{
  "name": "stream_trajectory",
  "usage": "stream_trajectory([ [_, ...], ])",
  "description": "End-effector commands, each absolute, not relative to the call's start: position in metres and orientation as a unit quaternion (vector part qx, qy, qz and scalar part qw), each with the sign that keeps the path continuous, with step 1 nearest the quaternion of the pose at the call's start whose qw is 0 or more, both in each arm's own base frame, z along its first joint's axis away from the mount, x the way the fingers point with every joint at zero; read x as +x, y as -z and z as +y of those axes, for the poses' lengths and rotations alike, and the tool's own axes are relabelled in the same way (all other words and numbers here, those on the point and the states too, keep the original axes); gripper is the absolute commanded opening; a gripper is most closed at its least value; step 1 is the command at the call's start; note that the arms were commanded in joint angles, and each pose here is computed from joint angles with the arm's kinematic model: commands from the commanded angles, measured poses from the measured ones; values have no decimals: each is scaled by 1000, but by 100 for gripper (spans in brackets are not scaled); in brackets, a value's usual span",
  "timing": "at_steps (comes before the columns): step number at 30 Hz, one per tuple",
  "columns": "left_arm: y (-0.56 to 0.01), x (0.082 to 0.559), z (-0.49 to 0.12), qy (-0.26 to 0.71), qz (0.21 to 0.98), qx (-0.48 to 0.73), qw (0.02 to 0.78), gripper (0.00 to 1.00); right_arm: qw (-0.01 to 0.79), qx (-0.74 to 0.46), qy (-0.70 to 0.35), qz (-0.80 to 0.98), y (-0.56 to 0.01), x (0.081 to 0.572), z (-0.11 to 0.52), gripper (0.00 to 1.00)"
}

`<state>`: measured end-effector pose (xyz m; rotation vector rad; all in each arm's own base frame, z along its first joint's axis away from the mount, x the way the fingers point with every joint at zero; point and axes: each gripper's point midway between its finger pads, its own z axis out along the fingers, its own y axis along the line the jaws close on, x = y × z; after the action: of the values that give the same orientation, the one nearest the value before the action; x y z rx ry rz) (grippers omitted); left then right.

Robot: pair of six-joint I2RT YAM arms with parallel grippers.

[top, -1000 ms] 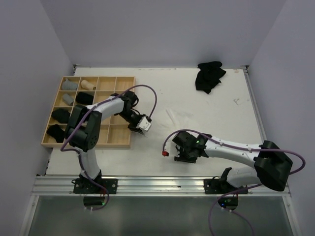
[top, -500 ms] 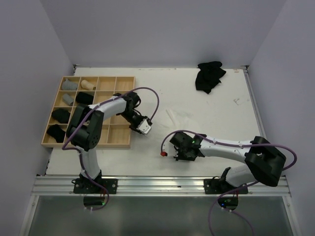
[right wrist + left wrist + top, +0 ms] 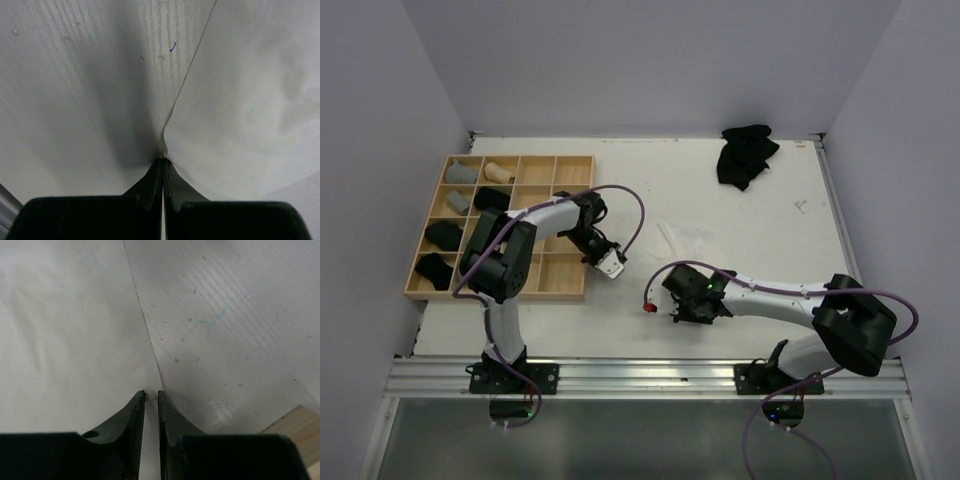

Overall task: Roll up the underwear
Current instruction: Flatten the underwear

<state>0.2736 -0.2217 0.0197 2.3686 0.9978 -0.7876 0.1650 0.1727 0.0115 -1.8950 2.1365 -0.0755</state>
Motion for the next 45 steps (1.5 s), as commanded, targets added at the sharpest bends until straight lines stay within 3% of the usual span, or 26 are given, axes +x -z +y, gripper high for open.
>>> stream_trajectory([
  [1, -20, 270, -227, 287, 338, 867, 226, 19, 145, -642, 17, 753, -13, 160, 169, 0],
  [10, -4, 257, -222, 268, 318, 892, 177, 36, 157, -639, 26, 752, -17, 164, 168, 0],
  [12, -2, 258, -223, 262, 316, 895, 175, 31, 160, -639, 25, 752, -17, 165, 168, 0],
  [14, 2, 261, -223, 255, 325, 895, 170, 17, 166, -637, 29, 752, -20, 166, 168, 0],
  [15, 5, 263, -222, 248, 330, 896, 166, 5, 171, -636, 30, 752, -22, 168, 169, 0],
  [16, 4, 266, -222, 246, 336, 894, 167, 1, 179, -630, 33, 755, -25, 170, 170, 0],
  [27, -92, 302, -251, 302, 421, 800, 302, 0, 375, -489, 38, 787, -121, 206, 175, 0],
  [34, -133, 312, -263, 305, 460, 758, 347, 0, 407, -412, 18, 815, -162, 213, 181, 0],
  [45, -197, 228, -239, 359, 496, 697, 374, 0, 424, -280, -100, 856, -257, 169, 165, 0],
])
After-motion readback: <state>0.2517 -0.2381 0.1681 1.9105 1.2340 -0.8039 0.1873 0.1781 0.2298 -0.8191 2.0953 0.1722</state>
